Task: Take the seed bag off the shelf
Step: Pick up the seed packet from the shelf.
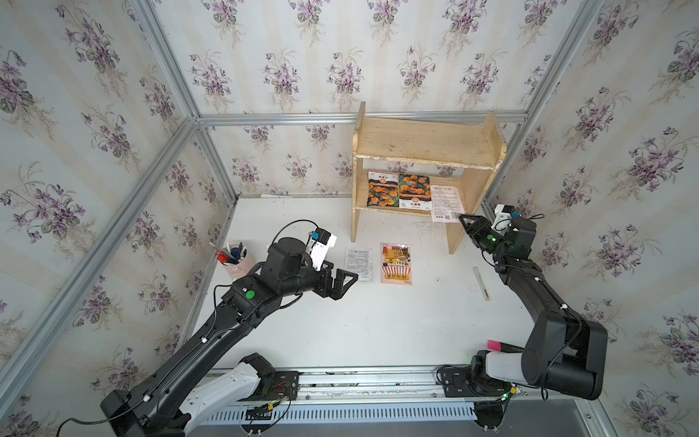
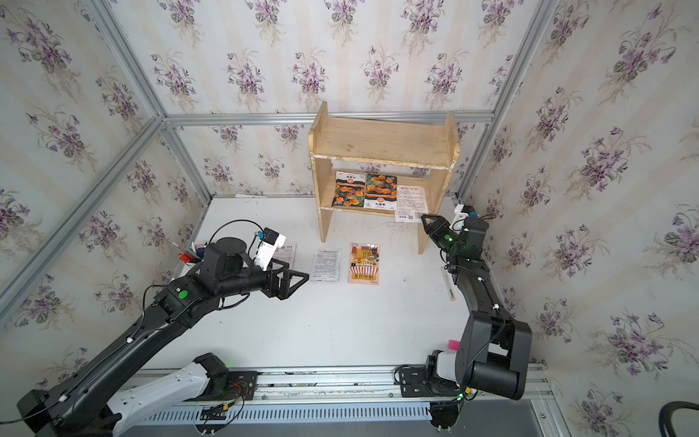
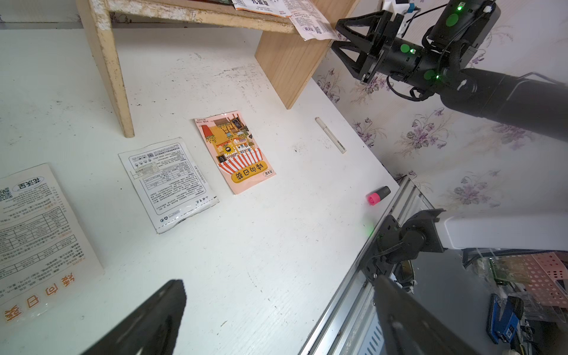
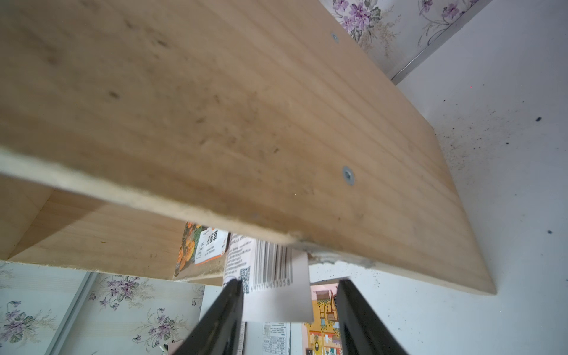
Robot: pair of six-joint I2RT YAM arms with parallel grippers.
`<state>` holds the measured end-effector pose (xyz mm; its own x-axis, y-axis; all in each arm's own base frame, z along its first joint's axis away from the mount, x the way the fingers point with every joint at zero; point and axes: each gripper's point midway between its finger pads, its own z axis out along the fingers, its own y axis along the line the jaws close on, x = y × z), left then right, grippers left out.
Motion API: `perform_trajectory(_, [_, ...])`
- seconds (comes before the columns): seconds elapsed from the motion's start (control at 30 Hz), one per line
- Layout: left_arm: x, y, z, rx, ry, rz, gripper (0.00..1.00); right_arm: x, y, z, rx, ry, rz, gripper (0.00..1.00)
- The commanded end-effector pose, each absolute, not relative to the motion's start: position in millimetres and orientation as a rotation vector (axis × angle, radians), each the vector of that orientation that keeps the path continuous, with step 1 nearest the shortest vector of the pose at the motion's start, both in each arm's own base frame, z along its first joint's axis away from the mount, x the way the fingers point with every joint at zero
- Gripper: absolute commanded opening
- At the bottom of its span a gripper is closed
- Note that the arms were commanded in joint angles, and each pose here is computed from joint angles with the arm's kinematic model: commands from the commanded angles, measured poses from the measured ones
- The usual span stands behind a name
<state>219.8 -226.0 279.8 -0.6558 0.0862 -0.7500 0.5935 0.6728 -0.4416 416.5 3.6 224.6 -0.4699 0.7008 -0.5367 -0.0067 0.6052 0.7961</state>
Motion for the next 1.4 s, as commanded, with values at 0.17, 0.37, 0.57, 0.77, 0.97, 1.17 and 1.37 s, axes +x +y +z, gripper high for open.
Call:
perform_trajectory(0.17, [221, -229, 284, 0.525, 2.153, -0.916, 1.0, 420, 8, 240, 0.504, 1.855, 0.975, 0.47])
perform_trajectory(0.37, [220, -228, 284, 0.525, 2.152, -0.918, 1.0, 423, 8, 237, 0.509, 1.859, 0.984, 0.42])
perform_trajectory(0.57, [221, -229, 284, 0.526, 2.154, -0.917, 1.0, 424, 8, 235, 0.515, 1.86, 0.99, 0.3])
perform_trajectory(0.77, [223, -232, 286, 0.522, 2.149, -0.932, 1.0, 419, 6, 238, 0.516, 1.858, 0.96, 0.07])
perform_trajectory(0.97, [225, -235, 289, 0.518, 2.14, -0.948, 1.0, 410, 1, 253, 0.499, 1.843, 0.875, 0.0])
perform_trajectory(1.17, [227, -239, 291, 0.508, 2.131, -0.975, 1.0, 397, -2, 267, 0.461, 1.847, 0.79, 0.0])
perform_trajectory(1.37, [236, -251, 297, 0.458, 2.095, -1.061, 1.0, 376, 6, 284, 0.402, 1.838, 0.78, 0.0])
